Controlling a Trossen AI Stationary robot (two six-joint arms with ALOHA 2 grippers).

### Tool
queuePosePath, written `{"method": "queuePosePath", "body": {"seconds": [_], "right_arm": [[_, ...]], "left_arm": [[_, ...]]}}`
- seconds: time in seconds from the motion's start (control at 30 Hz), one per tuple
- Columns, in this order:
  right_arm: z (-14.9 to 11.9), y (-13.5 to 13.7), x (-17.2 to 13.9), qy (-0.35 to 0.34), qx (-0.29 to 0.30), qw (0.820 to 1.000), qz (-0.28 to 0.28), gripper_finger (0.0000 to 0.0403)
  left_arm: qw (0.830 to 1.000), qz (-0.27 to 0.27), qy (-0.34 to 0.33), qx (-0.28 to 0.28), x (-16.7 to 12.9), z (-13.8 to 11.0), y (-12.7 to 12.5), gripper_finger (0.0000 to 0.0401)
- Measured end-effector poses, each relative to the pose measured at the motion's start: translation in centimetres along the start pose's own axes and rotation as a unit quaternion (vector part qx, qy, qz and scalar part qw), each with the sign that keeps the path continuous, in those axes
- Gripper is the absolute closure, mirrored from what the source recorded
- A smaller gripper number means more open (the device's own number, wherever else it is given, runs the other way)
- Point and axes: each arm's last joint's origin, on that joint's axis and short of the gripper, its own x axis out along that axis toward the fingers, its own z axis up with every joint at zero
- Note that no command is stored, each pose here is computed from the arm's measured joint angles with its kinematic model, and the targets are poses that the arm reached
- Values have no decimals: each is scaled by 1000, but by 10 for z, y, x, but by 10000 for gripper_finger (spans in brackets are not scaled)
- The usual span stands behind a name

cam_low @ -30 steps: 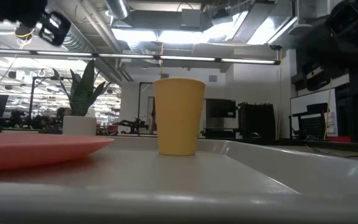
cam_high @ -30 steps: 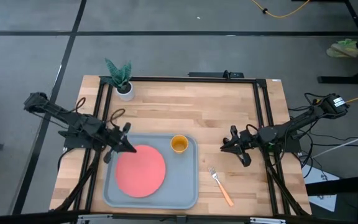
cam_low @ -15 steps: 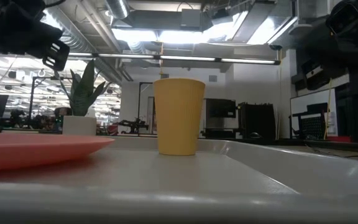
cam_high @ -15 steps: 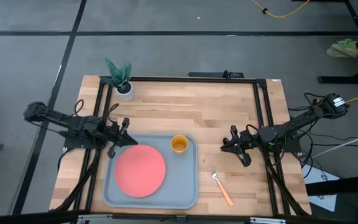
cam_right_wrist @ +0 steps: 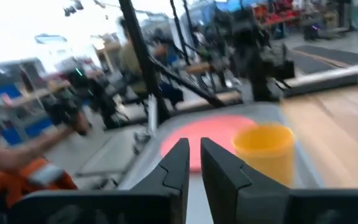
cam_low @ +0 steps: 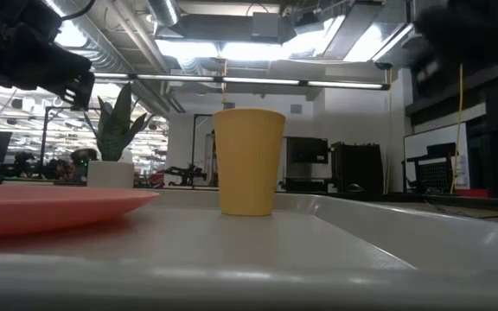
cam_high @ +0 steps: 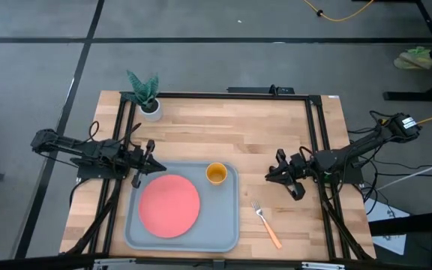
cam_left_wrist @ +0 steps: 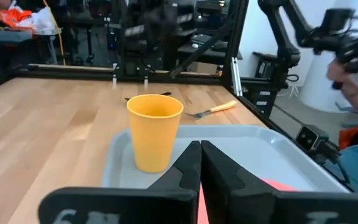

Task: Pick and place plate/cup/fork/spoon on tray
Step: Put the black spoon on the gray tray

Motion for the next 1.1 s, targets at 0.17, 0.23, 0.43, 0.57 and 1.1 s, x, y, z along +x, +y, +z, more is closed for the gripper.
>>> {"method": "queuePosePath", "body": {"seconds": [0.17, 0.23, 0.43, 0.57, 1.1], "right_arm": [[33, 17, 21, 33, 11, 999, 41, 358], [45, 22, 29, 97, 28, 995, 12, 358], [75, 31, 25, 311, 108, 920, -215, 358], [74, 31, 10, 352, 189, 839, -370, 358], [-4, 23, -2, 342, 310, 753, -469, 358]], "left_arm": [[1000, 4, 10, -4, 0, -2, 1, 401], [1000, 5, 17, -4, 0, -3, 1, 401], [1000, 5, 17, -4, 0, -3, 1, 401], [1000, 5, 17, -4, 0, -3, 1, 401], [1000, 5, 16, -4, 0, -3, 1, 401]]}}
